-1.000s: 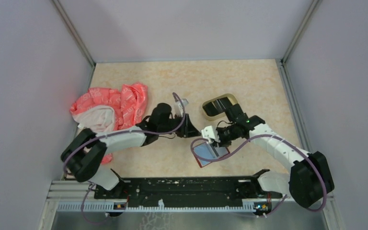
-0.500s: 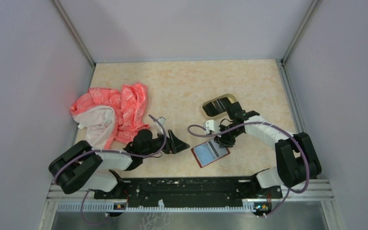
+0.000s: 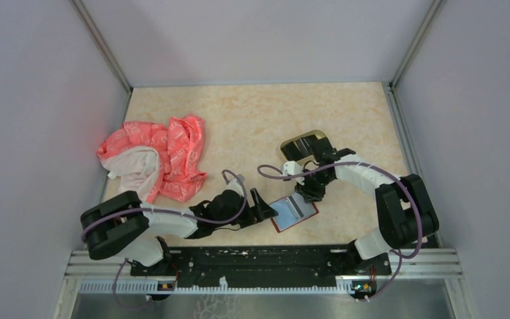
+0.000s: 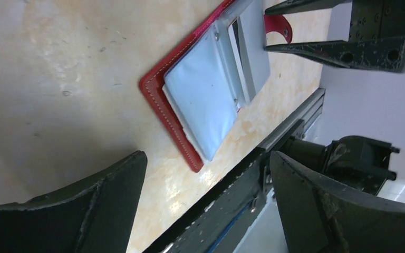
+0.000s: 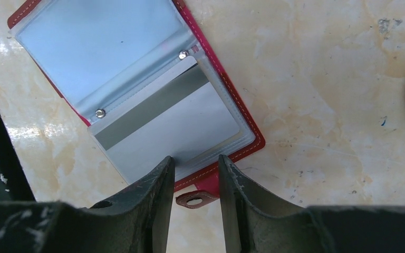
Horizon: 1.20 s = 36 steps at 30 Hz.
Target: Put the credit cards into the card holder
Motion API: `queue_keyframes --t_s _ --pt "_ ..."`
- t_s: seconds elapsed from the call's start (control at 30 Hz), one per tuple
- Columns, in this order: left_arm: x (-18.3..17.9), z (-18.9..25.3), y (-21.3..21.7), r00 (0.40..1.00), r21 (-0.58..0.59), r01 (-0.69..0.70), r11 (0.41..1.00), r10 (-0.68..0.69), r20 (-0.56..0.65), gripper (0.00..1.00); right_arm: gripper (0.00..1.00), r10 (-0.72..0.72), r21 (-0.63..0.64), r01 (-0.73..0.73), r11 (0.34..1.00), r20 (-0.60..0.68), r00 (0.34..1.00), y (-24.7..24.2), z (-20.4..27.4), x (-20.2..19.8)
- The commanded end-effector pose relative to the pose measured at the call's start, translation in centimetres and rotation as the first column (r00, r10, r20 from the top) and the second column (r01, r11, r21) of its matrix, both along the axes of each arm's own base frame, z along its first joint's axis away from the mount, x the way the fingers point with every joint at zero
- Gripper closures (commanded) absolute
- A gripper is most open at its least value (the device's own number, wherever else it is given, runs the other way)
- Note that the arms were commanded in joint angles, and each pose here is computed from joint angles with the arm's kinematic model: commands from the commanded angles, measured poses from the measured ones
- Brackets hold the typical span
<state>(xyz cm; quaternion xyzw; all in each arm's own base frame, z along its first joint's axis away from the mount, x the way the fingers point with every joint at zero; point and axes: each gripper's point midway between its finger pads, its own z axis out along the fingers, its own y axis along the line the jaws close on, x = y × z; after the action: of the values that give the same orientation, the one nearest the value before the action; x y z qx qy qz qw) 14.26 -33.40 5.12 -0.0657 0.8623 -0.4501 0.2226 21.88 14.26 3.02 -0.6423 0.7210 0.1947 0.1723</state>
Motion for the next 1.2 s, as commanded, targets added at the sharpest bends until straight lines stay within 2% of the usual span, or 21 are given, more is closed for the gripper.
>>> queue_keyframes --t_s 0.0,0.13,0.27,0.43,0.6,0.7,0.9,1.17 --pt "-0.1 -2.4 -0.5 0.993 0.039 -0.069 0.997 0.072 -0.098 0.08 0.65 -0.025 -0.067 0.024 0.997 -0.012 1.0 -1.0 -0.7 0.7" --pt "0.1 -3.2 -1.6 0.99 0.011 -0.075 0.997 0.076 -0.119 0.15 0.65 -0.023 -0.076 0.02 0.997 -0.032 0.999 -1.1 -1.0 0.4" --pt "0.9 -3.4 -2.1 0.991 -0.018 -0.097 0.995 0.095 -0.089 0.16 0.66 -0.024 -0.073 0.021 0.997 -0.039 0.999 -1.1 -1.0 0.3" --pt "2.1 1.9 -2.8 0.988 -0.268 -0.062 0.961 0.096 0.118 0.17 0.66 -0.024 -0.075 0.02 0.997 -0.05 0.998 -1.2 -1.1 0.2" --pt "2.0 5.6 -4.4 0.962 -0.382 0.057 0.923 0.052 0.269 0.18 0.67 -0.026 -0.072 0.022 0.997 -0.054 0.998 -1.1 -1.1 0.2" --pt "1.5 6.9 -5.4 0.949 -0.429 0.124 0.895 0.019 0.314 0.19 0.67 -0.028 -0.07 0.024 0.997 -0.054 0.998 -1.1 -1.1 0.2" --pt "0.8 8.2 -6.6 0.932 -0.494 0.222 0.841 -0.033 0.361 0.22 0.67 -0.036 -0.064 0.033 0.997 -0.049 0.998 -1.0 -0.9 0.4" --pt "1.1 7.4 -8.3 0.924 -0.461 0.267 0.846 -0.09 0.371 0.28 0.66 -0.084 0.014 0.085 0.996 -0.037 0.996 -0.5 0.7 1.1"
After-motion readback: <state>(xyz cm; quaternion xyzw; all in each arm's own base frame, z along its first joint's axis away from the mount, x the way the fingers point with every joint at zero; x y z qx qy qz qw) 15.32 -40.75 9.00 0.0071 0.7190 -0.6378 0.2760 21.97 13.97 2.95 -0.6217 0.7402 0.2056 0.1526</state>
